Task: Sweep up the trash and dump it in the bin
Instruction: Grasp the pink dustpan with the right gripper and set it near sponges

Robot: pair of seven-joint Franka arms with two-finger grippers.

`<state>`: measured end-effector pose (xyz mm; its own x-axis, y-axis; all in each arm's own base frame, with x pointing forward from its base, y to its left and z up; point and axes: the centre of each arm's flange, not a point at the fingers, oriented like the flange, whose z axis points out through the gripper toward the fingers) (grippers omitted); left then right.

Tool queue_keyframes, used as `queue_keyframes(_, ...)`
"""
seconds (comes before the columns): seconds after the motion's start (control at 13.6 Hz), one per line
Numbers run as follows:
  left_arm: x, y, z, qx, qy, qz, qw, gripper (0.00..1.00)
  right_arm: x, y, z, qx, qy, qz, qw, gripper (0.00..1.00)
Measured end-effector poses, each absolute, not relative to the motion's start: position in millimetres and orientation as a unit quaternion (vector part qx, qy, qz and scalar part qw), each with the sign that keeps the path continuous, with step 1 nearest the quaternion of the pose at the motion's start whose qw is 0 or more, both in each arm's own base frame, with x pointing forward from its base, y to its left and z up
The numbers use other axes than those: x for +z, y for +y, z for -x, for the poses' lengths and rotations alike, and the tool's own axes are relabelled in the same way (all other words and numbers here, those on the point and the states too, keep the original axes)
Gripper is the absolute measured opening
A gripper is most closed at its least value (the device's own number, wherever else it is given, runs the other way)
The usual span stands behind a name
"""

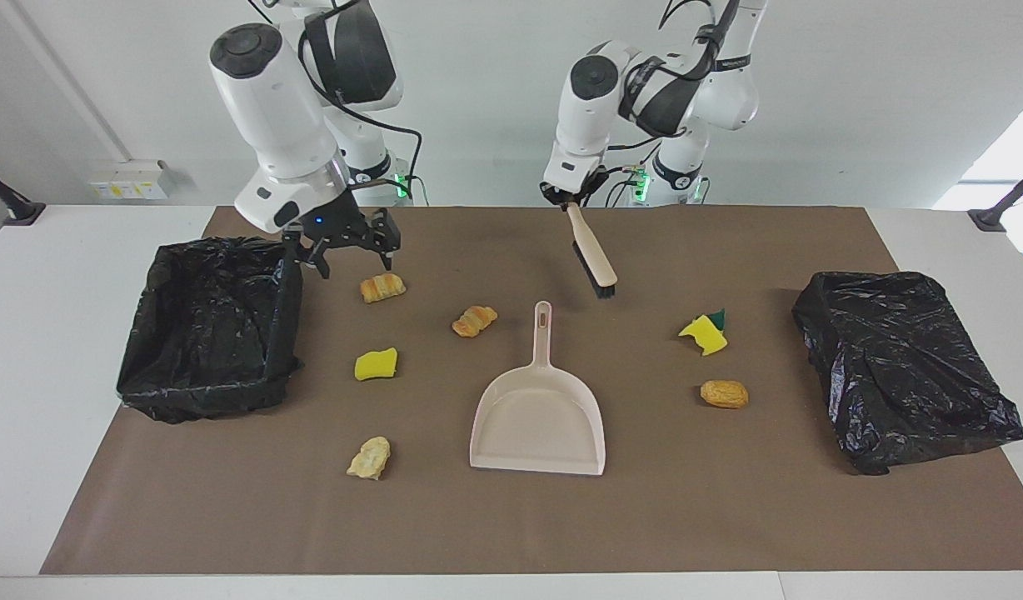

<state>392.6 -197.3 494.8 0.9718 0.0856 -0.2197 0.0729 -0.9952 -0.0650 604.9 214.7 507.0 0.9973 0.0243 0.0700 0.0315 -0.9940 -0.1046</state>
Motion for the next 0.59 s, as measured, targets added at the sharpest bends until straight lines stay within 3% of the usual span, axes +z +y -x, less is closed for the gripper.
queue_keyframes(0.29, 479, -95, -439, 0.116, -0.008, 0.993, 0.026, 0.26, 465, 310, -589, -0.052, 0.031, 0.997, 0.047, 1.00)
queue_keyframes(0.59, 472, -40, -458, 0.100, -0.002, 0.995, 0.020, 0.26, 398, 389, -571, -0.072, 0.047, 0.996, 0.031, 1.00)
